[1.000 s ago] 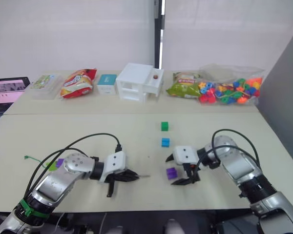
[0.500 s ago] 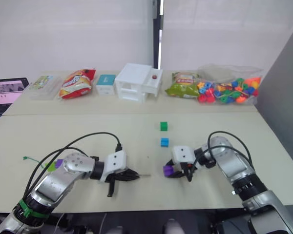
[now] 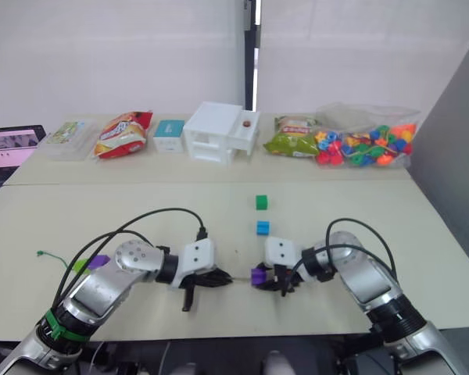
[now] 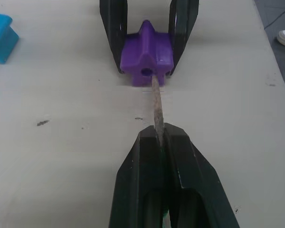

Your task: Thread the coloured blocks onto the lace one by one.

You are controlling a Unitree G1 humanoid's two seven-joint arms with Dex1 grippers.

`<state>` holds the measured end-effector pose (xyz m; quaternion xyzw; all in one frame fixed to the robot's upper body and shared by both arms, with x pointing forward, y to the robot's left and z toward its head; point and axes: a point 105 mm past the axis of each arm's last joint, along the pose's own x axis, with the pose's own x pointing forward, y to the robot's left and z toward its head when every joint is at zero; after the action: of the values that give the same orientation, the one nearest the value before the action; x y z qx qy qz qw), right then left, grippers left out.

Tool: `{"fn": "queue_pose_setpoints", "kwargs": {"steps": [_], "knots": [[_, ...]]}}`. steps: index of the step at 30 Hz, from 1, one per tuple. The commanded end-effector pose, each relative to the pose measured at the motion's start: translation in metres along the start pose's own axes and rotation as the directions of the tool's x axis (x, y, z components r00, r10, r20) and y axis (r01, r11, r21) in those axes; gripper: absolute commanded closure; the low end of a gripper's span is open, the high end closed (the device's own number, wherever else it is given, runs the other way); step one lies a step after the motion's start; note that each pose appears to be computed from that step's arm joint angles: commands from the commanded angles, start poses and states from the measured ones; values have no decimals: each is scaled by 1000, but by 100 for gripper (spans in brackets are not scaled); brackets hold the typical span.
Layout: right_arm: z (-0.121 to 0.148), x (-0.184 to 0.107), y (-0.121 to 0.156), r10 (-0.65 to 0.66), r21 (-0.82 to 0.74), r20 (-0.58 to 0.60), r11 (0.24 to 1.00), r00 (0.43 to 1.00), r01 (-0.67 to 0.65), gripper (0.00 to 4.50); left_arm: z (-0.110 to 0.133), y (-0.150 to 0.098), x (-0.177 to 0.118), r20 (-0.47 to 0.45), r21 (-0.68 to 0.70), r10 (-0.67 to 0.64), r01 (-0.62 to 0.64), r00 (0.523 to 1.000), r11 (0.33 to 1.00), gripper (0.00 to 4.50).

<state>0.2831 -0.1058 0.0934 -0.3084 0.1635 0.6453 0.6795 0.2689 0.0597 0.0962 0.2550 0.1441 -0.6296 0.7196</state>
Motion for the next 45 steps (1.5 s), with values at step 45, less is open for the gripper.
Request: {"fn": "queue_pose_setpoints", "kwargs": {"steps": [45], "knots": [[-8,1,14,0,69,-52,998,999,4,315,25,-3,3,97,29,-18,15,995,999,450]]}}
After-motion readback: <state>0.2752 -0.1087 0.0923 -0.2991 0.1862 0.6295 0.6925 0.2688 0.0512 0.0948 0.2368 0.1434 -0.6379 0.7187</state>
